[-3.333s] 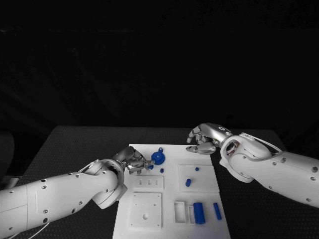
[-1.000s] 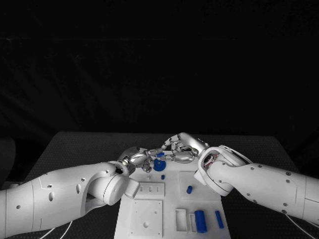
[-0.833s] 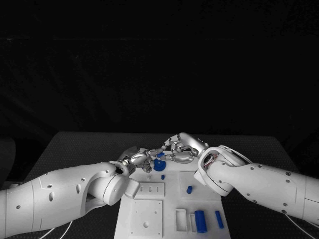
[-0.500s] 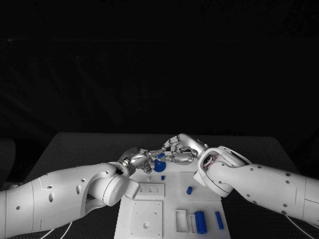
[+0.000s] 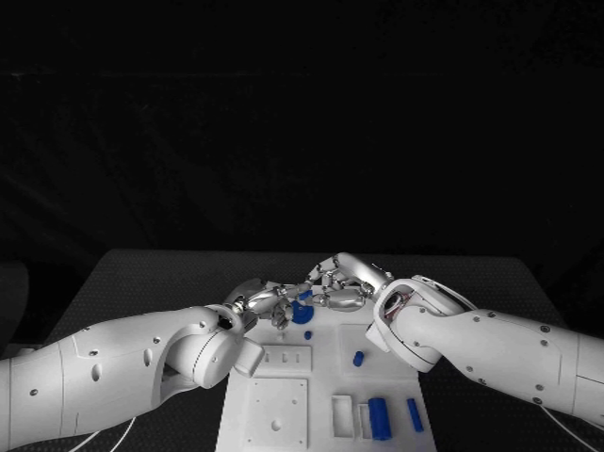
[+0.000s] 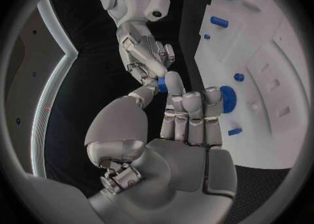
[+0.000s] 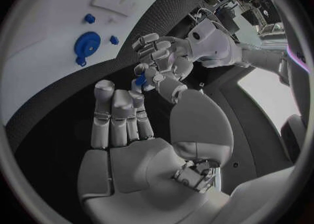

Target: Assemble the parts on the task board

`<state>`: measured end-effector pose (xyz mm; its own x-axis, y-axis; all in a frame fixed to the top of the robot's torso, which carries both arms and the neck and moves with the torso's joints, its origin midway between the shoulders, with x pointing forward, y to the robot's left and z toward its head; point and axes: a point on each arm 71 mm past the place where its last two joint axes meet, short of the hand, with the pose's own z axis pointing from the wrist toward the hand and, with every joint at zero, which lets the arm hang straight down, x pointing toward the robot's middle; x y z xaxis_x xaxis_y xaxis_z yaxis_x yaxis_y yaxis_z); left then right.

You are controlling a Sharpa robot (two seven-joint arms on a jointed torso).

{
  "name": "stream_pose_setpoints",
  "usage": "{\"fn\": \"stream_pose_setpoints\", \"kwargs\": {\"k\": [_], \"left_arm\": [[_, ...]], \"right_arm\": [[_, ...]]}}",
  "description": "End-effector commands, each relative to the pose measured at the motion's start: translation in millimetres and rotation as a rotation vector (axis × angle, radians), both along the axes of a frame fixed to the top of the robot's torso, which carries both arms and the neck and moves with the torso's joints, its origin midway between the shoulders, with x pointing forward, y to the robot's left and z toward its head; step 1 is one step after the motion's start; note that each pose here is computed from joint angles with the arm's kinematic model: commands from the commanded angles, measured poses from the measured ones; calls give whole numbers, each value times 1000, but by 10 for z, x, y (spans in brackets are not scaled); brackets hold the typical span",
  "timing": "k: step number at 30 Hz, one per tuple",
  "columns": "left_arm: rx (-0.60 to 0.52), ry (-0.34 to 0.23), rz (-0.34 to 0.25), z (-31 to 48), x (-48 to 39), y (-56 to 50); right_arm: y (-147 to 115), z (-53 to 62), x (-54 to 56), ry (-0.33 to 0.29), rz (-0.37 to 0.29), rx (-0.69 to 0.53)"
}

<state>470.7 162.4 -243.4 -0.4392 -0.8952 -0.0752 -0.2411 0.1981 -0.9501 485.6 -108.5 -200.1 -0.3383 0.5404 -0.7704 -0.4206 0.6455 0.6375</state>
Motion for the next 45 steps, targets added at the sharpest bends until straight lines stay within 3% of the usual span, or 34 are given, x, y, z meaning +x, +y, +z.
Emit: {"fn": "stream_pose_setpoints", "kwargs": {"k": [1, 28, 45], "left_arm": [[-8, 6, -79, 2, -35, -95], [-31, 77, -70, -42, -28, -62], [-45, 80, -49, -47, -7, 6]], "right_arm": [[7, 7, -2, -7, 10, 1], [-22, -6, -3, -4, 29, -19], [-75, -22, 7, 4, 32, -33]]}}
